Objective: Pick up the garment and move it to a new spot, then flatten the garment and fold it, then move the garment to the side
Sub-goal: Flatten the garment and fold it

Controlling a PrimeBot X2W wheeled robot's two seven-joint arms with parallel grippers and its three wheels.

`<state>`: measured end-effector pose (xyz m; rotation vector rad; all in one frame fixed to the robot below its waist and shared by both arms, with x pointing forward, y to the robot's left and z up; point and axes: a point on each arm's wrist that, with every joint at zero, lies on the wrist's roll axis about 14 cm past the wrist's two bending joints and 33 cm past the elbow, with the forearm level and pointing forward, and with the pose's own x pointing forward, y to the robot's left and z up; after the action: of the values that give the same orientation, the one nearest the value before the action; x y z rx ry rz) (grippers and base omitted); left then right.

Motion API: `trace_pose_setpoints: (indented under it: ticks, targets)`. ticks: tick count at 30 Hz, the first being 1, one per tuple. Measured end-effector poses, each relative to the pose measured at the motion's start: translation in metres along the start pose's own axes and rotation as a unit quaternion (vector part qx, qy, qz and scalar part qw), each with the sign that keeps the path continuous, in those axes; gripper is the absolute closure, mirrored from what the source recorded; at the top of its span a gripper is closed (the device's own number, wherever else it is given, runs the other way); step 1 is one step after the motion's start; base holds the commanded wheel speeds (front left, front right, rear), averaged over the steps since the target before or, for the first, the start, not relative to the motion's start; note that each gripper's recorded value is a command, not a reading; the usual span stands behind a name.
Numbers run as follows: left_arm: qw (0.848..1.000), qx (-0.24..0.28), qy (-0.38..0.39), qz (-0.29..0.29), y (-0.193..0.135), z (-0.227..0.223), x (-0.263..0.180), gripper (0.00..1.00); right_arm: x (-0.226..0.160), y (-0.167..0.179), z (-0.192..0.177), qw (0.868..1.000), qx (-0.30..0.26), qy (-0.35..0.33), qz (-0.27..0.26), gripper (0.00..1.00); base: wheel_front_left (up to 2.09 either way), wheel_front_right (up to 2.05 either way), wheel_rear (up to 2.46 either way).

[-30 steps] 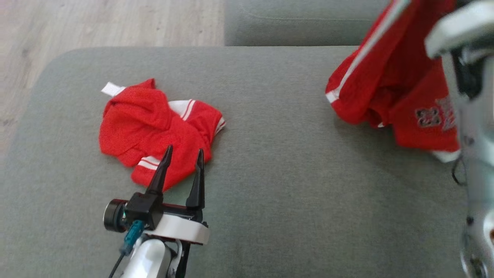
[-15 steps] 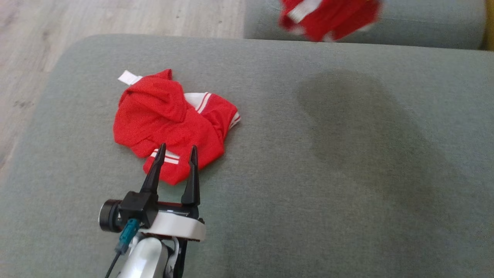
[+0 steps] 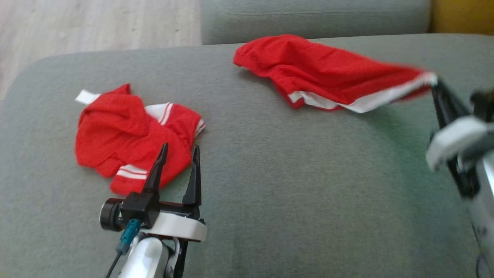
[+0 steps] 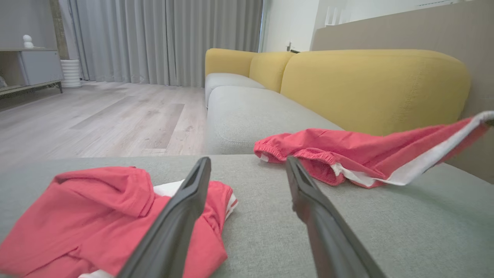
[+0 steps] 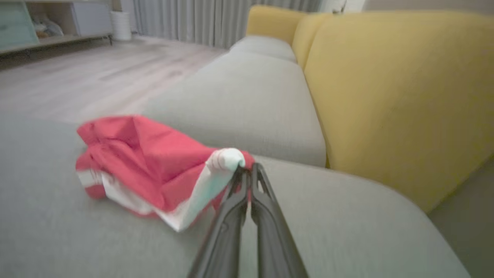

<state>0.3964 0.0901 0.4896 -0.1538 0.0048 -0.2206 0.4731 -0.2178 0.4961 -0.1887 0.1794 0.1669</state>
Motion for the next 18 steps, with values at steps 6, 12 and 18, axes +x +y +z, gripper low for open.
trace_pose_setpoints:
  ticks: [6,12,18]
  targets:
    - [1.000,0.001,0.003,-0.029,-0.017,-0.003,0.008,0.00,-0.051,-0.044,-0.053,0.994,0.010,0.076,-0.077,1.00,0.00,0.00,0.00]
    - [0.999,-0.001,0.008,-0.040,-0.023,-0.007,0.010,0.00,-0.064,-0.053,-0.061,0.990,0.015,0.083,-0.117,0.00,0.00,0.00,0.00]
    - [0.999,-0.001,0.011,-0.040,-0.023,-0.009,0.010,0.00,-0.069,-0.055,-0.053,0.988,0.013,0.064,-0.137,0.00,0.00,0.00,0.00]
